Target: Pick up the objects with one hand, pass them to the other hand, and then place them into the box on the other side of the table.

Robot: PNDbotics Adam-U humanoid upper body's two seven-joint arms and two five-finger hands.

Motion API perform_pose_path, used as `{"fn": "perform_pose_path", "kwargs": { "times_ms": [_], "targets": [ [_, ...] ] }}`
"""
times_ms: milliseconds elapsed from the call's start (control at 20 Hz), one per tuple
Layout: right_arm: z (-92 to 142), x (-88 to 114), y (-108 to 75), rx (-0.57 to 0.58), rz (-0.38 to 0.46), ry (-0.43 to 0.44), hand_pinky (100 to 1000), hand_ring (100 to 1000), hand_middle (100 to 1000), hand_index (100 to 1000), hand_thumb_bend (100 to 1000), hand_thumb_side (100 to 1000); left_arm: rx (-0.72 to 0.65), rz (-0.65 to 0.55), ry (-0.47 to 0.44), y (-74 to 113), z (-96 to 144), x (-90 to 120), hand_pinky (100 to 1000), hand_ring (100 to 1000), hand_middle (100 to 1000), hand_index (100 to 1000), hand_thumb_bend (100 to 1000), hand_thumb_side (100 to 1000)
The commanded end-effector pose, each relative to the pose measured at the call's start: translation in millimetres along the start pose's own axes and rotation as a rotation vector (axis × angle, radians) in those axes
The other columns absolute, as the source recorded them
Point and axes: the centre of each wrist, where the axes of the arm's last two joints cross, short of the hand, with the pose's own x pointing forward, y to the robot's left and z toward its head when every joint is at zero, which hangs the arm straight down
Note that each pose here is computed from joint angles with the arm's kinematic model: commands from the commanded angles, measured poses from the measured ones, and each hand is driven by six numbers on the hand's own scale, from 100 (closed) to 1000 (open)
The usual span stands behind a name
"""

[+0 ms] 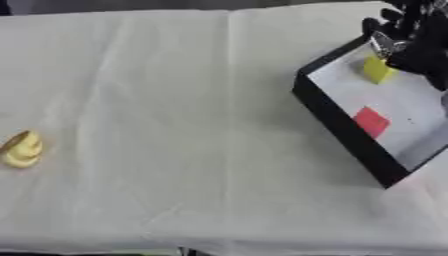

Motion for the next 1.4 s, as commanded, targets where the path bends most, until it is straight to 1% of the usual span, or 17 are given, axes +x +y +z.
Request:
{"fn": "perform_pose_path", "kwargs": {
  "times_ms": [50,150,300,550,700,850,1050,1300,1400],
  "targets": [
    [-3,9,-1.2,0.005,0.015,-0.025,1000,1000,986,1000,177,100,-0.107,-0.115,-0.087,13.2,5,10,905,851,762,858,772,429],
    [-2,9,-1.3,0.001,0.015,-0.022,1000,999,986,1000,179,100,-0.095,-0.138,-0.083,14.4,3,17,901,849,763,870,793,422],
    [-2,9,-1.5,-0.003,0.013,-0.022,1000,999,986,1000,180,100,-0.029,-0.165,-0.057,15.9,0,29,903,850,769,887,814,409],
    [-2,8,-0.2,0.001,0.008,-0.021,1000,999,986,1000,181,100,0.068,-0.154,-0.031,14.0,-7,47,903,847,766,889,802,397],
    [-2,8,0.4,0.004,0.006,-0.021,1000,998,986,1000,181,100,0.097,-0.149,-0.034,12.5,-10,57,903,846,767,889,798,397],
    [-2,8,0.2,0.003,0.007,-0.02,1000,997,986,1000,182,100,0.122,-0.145,-0.033,11.7,-12,62,902,845,768,886,800,390],
    [-1,7,0.1,0.002,0.007,-0.019,1000,997,986,1000,183,100,0.131,-0.143,-0.039,9.6,-14,68,902,844,766,880,795,399],
    [-1,7,0.5,0.004,0.006,-0.017,1000,997,986,1000,182,100,0.093,-0.119,-0.026,5.9,-16,71,900,841,757,866,783,414],
    [-1,6,0.6,0.003,0.008,-0.014,1000,997,986,1000,182,100,0.084,-0.112,-0.018,4.9,-15,72,899,837,747,858,785,407]
  ]
}}
